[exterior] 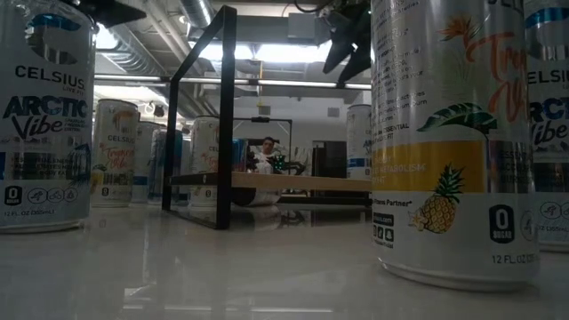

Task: Place canned beverage on shelf
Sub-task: Put the white blue soda can on the shelf

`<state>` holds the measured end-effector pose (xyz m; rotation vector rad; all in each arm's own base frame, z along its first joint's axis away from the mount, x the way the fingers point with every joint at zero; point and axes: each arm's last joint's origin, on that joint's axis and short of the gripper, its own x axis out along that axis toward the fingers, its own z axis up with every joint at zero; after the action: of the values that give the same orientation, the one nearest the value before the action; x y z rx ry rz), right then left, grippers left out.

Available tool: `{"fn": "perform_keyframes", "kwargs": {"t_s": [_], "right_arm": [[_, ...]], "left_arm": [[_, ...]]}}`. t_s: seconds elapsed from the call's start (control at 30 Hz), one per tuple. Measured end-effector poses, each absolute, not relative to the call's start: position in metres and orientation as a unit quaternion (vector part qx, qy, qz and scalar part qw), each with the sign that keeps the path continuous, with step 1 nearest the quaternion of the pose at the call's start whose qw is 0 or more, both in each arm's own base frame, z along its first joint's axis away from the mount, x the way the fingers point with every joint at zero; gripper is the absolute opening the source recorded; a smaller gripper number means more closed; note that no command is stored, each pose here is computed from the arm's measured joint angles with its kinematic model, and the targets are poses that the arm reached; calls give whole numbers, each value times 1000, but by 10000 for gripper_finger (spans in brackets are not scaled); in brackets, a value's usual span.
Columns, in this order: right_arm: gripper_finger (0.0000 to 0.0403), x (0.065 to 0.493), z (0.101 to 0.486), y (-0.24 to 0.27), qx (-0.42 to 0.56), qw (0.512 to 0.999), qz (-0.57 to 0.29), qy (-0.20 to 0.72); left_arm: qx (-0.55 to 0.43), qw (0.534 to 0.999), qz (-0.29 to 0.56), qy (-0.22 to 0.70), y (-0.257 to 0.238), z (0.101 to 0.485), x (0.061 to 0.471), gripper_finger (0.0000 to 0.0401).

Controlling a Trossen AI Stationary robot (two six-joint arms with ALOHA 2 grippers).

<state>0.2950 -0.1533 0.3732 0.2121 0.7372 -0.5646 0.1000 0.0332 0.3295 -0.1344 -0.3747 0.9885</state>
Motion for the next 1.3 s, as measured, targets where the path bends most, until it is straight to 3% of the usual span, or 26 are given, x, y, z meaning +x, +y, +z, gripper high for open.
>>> {"fn": "perform_keyframes", "kwargs": {"t_s": [0.3,0.5,0.9,1.3], "right_arm": [[308,293,374,-154,45,890,-262,371],[308,275,394,-147,-4,889,-289,354],[308,242,424,-138,-38,900,-300,315],[308,244,419,-138,-44,905,-272,325]], "left_arm": [[-64,839,532,-94,53,386,108,261],[-118,824,554,-9,76,400,116,261],[-313,737,552,233,146,341,129,261],[-402,698,516,291,180,312,132,261]]}}
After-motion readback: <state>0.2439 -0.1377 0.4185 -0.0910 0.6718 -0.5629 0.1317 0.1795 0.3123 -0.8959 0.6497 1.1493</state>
